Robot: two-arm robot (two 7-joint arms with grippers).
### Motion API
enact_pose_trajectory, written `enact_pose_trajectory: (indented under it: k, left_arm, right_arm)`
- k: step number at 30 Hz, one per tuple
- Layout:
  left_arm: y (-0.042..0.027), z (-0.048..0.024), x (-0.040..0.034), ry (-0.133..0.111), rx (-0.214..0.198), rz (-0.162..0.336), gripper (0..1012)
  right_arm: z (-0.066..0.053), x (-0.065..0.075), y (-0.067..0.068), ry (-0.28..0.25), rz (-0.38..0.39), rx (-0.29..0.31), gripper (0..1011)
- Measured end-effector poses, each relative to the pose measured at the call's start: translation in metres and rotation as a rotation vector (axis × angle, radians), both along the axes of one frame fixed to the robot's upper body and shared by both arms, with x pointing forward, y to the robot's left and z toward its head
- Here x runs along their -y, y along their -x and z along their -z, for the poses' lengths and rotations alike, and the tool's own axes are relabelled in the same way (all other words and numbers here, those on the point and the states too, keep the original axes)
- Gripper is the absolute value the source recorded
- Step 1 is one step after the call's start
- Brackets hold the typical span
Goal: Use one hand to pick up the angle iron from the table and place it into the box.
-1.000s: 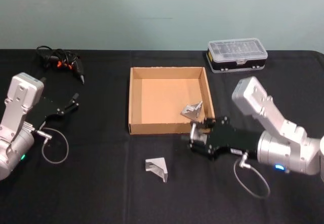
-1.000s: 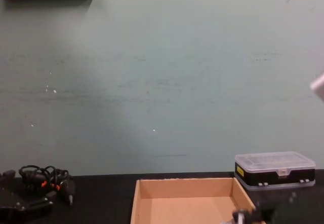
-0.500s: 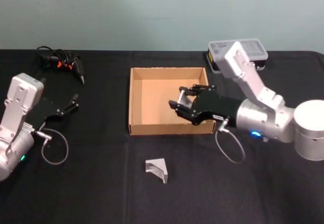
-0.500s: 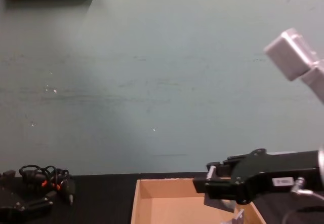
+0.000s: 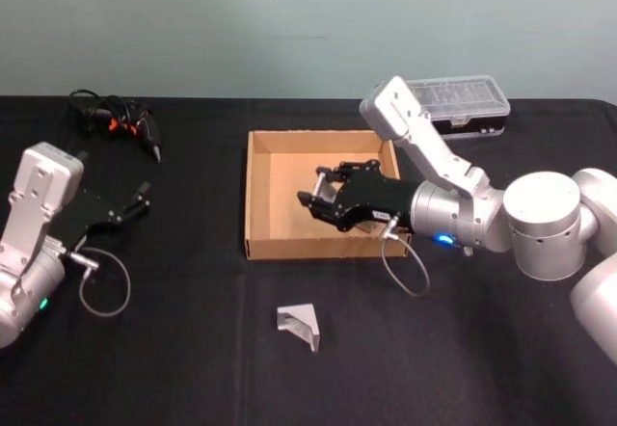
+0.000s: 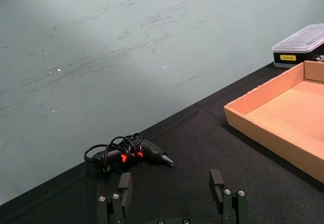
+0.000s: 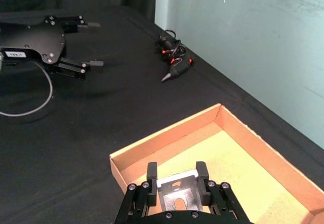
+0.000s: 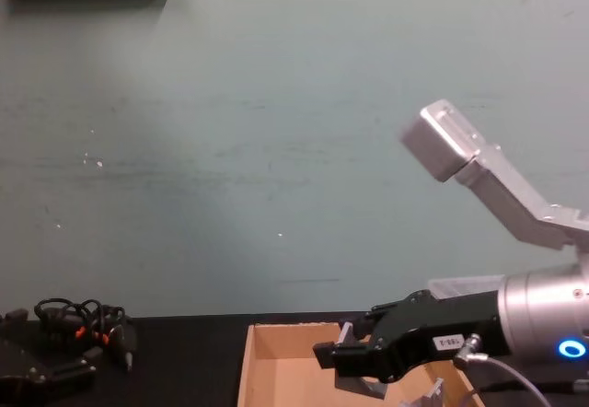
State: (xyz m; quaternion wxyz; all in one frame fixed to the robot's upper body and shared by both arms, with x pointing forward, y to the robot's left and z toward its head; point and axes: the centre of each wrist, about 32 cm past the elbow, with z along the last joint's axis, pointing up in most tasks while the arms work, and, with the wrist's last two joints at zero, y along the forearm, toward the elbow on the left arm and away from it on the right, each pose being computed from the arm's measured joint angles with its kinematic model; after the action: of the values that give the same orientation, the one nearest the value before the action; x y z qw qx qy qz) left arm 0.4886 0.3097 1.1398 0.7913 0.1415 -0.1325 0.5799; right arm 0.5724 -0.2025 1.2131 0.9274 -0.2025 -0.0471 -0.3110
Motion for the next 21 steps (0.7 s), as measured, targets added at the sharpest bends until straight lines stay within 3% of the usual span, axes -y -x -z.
enact_pose_trajectory:
  k: [21]
  left_arm:
    - [0.0, 0.0, 0.0, 0.0, 0.0, 0.0, 1000]
  right_arm:
    - [0.018, -0.011, -0.026, 0.028, 0.03, -0.048, 451]
